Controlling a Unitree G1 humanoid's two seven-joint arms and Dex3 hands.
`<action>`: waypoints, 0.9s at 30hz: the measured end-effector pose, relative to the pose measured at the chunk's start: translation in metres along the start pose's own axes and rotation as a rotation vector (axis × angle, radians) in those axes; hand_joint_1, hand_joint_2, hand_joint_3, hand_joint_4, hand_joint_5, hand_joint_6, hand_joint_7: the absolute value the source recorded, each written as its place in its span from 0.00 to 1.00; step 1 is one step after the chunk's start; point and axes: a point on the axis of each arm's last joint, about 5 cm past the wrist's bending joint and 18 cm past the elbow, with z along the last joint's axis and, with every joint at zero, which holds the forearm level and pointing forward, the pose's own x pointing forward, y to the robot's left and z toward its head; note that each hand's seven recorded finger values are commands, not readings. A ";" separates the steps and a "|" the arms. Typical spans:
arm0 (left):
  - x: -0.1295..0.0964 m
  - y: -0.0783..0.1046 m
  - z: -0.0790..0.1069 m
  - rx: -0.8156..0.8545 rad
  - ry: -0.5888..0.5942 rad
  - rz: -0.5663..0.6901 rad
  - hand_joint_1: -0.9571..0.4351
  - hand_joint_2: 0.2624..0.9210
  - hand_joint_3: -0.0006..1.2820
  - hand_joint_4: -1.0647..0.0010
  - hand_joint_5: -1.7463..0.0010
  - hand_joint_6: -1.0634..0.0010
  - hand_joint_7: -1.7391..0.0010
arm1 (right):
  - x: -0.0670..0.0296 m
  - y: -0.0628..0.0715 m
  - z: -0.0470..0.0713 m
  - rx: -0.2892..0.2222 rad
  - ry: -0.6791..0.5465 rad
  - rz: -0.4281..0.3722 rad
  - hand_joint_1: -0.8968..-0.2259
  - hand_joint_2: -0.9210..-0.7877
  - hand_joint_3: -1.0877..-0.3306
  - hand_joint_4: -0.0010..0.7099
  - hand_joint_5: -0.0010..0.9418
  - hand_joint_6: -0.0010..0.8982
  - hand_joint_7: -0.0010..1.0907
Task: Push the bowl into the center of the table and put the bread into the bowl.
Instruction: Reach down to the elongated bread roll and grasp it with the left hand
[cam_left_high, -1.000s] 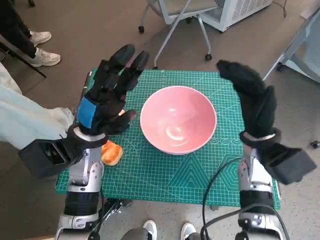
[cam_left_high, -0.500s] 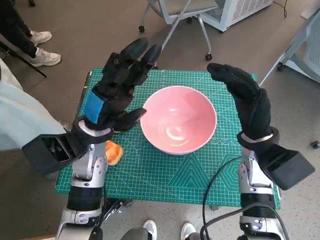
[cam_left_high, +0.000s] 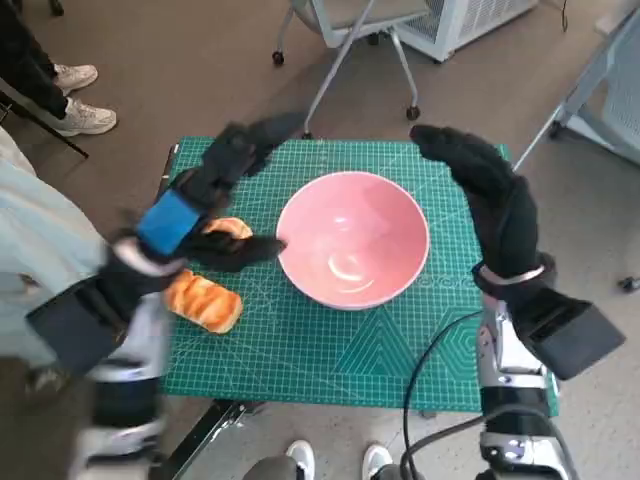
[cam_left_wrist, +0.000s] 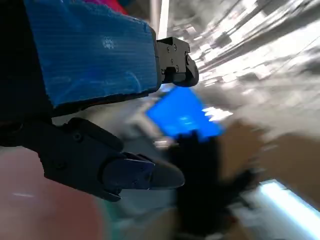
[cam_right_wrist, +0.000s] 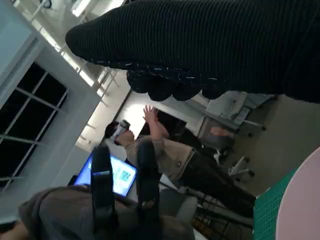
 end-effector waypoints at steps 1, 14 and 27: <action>-0.006 0.006 0.003 0.046 0.054 -0.019 0.71 0.78 0.03 0.81 1.00 0.88 0.84 | -0.0003 0.000 0.000 0.000 -0.001 -0.001 0.26 0.00 0.43 0.28 0.00 0.04 0.52; -0.046 0.046 0.042 0.357 0.448 -0.201 0.79 0.79 0.01 0.81 1.00 0.76 0.96 | -0.0052 0.003 -0.002 0.035 0.024 -0.033 0.30 0.00 0.42 0.28 0.00 0.04 0.53; -0.054 0.042 0.043 0.392 0.660 -0.332 0.70 0.73 0.00 0.85 1.00 0.78 0.99 | -0.0046 0.006 -0.004 0.061 0.035 -0.041 0.30 0.00 0.42 0.28 0.00 0.03 0.53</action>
